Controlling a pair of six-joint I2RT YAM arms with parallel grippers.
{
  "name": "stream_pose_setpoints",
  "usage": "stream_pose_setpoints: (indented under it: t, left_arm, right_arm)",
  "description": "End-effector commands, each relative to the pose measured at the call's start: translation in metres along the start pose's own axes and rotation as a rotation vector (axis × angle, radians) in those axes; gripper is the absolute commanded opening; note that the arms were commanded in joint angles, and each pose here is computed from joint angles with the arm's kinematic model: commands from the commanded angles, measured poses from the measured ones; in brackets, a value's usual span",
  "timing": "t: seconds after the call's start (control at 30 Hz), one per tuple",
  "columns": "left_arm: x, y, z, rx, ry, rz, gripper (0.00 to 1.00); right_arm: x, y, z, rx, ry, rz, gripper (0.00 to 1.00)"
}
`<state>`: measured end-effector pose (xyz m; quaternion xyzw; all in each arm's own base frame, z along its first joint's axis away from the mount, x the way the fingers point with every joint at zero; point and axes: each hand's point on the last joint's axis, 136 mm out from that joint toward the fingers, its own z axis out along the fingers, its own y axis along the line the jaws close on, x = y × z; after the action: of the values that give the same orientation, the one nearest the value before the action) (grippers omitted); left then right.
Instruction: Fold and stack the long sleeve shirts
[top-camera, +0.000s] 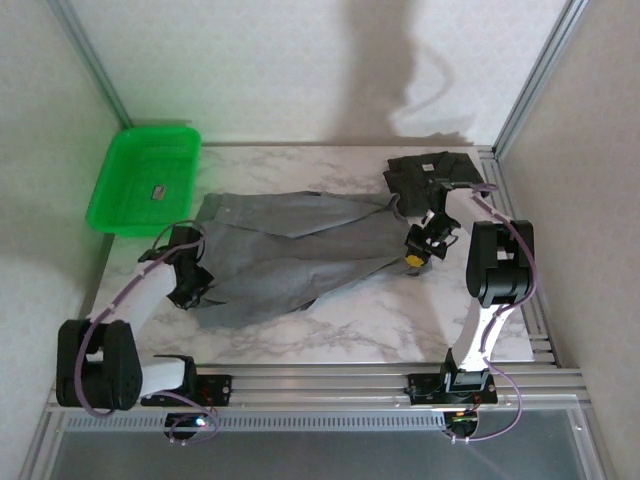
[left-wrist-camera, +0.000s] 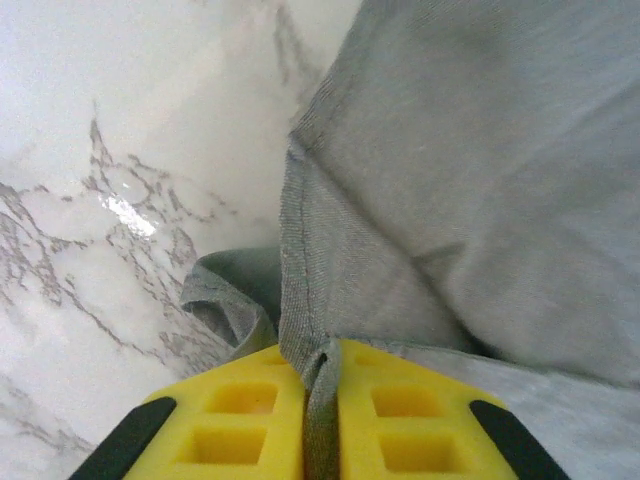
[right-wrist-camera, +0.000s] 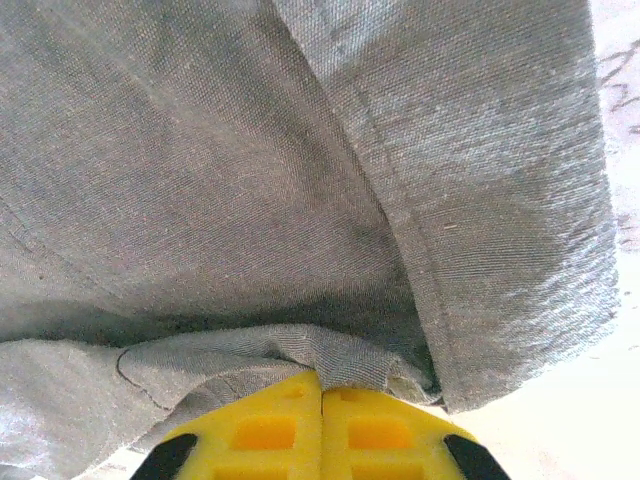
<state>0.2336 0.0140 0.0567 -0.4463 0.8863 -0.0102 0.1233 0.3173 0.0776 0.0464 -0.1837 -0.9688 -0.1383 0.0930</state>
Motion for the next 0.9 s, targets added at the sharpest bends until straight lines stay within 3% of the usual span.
stream_pose_setpoints:
  t: [0.0, 0.1, 0.27, 0.33, 0.5, 0.53, 0.6, 0.63, 0.87]
  left_arm:
    - [-0.004, 0.001, -0.021, 0.003, -0.006, 0.018, 0.12]
    - [-0.002, 0.002, -0.024, 0.008, -0.003, 0.023, 0.17]
    - [0.001, 0.008, -0.019, -0.017, 0.01, 0.032, 0.41]
    - [0.005, 0.01, -0.013, -0.018, 0.019, 0.032, 0.43]
    - [0.016, 0.019, 0.003, -0.039, 0.051, 0.032, 0.36]
    - [0.016, 0.023, 0.004, -0.055, 0.046, 0.031, 0.38]
    - [0.016, 0.031, 0.004, -0.082, 0.029, 0.025, 0.55]
    - [0.016, 0.033, 0.005, -0.087, 0.026, 0.025, 0.59]
    - [0.023, 0.032, 0.022, -0.077, 0.051, 0.027, 0.58]
  right_arm:
    - [0.001, 0.001, -0.008, -0.008, -0.006, -0.001, 0.05]
    - [0.0, 0.002, -0.007, -0.011, -0.007, 0.0, 0.06]
    - [0.0, 0.002, -0.008, -0.01, -0.004, -0.006, 0.06]
    - [0.0, 0.002, -0.008, -0.011, -0.005, -0.007, 0.06]
    - [0.002, 0.001, -0.007, -0.011, 0.0, -0.008, 0.07]
    - [0.002, 0.001, -0.007, -0.011, -0.001, -0.01, 0.1]
    - [0.003, 0.002, -0.007, -0.017, -0.003, -0.016, 0.19]
    - [0.003, 0.002, -0.008, -0.019, -0.004, -0.018, 0.22]
    - [0.001, 0.003, -0.013, -0.02, -0.036, -0.025, 0.51]
